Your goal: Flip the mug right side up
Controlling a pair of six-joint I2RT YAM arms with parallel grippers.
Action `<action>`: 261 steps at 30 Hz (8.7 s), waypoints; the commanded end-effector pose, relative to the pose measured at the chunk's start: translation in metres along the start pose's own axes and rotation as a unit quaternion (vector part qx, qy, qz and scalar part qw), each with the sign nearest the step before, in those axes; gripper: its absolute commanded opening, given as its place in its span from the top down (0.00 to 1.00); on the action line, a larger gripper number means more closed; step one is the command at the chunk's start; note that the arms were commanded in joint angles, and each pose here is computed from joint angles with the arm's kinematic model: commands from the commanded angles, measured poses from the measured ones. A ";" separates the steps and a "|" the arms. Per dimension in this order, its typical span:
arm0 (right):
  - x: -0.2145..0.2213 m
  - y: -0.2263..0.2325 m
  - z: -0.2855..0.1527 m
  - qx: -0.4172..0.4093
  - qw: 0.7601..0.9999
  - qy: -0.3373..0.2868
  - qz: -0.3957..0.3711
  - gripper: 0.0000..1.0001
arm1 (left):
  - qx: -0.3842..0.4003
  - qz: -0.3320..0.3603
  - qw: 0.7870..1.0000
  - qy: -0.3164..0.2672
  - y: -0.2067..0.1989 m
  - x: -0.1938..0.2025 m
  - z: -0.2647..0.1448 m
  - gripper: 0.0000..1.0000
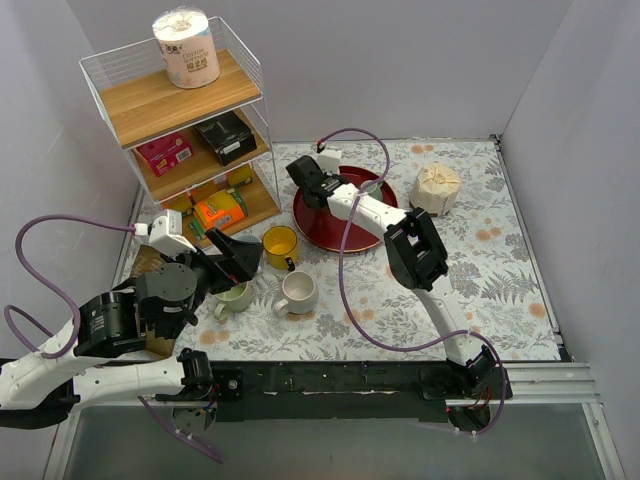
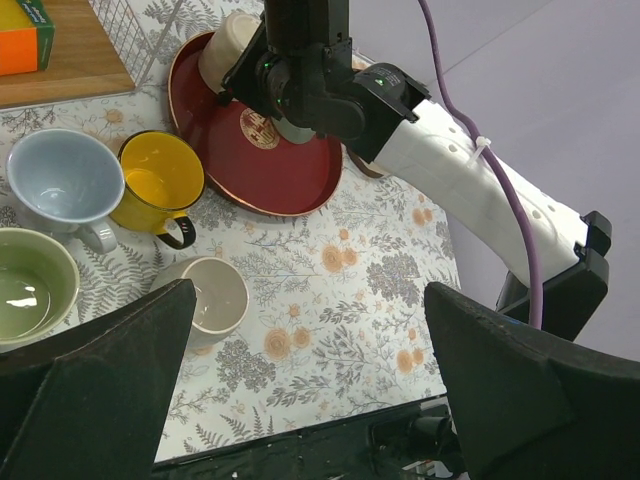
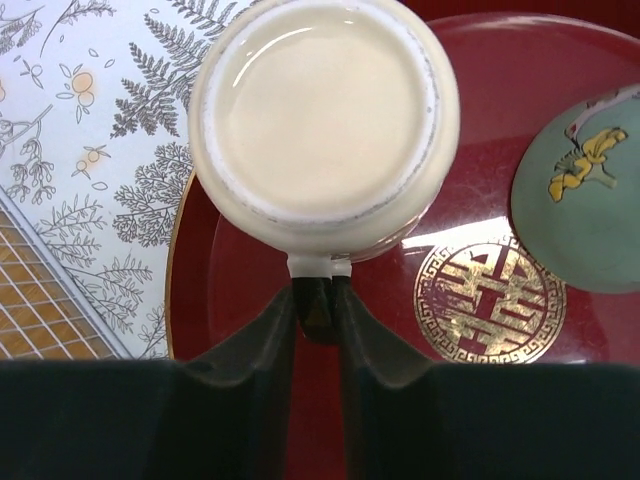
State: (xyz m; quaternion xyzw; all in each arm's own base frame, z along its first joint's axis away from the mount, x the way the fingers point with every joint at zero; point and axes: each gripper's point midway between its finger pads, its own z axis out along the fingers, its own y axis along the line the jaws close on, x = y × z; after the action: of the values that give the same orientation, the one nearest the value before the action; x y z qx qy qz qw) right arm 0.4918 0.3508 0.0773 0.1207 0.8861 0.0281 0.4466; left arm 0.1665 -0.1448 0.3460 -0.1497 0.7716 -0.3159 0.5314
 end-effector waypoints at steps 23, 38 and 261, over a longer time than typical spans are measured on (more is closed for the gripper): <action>-0.142 0.007 -0.153 -0.261 0.964 -0.057 0.012 0.99 | 0.069 0.042 0.996 0.034 -0.051 0.033 0.024 0.02; -0.228 -0.110 -0.306 -0.321 0.926 -0.185 0.078 0.99 | 0.202 0.084 0.968 0.126 -0.146 0.079 0.107 0.02; 0.142 -0.071 -0.285 -0.220 0.815 0.202 -0.496 0.67 | 0.002 0.048 0.999 -0.015 -0.067 -0.033 0.095 0.02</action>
State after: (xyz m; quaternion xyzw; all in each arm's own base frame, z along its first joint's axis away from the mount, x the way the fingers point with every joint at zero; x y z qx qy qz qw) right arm 0.1672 0.3143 0.0958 -0.4419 0.8755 -0.0149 0.1951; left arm 0.2614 -0.2224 0.3734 -0.1071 0.7826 -0.2936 0.5383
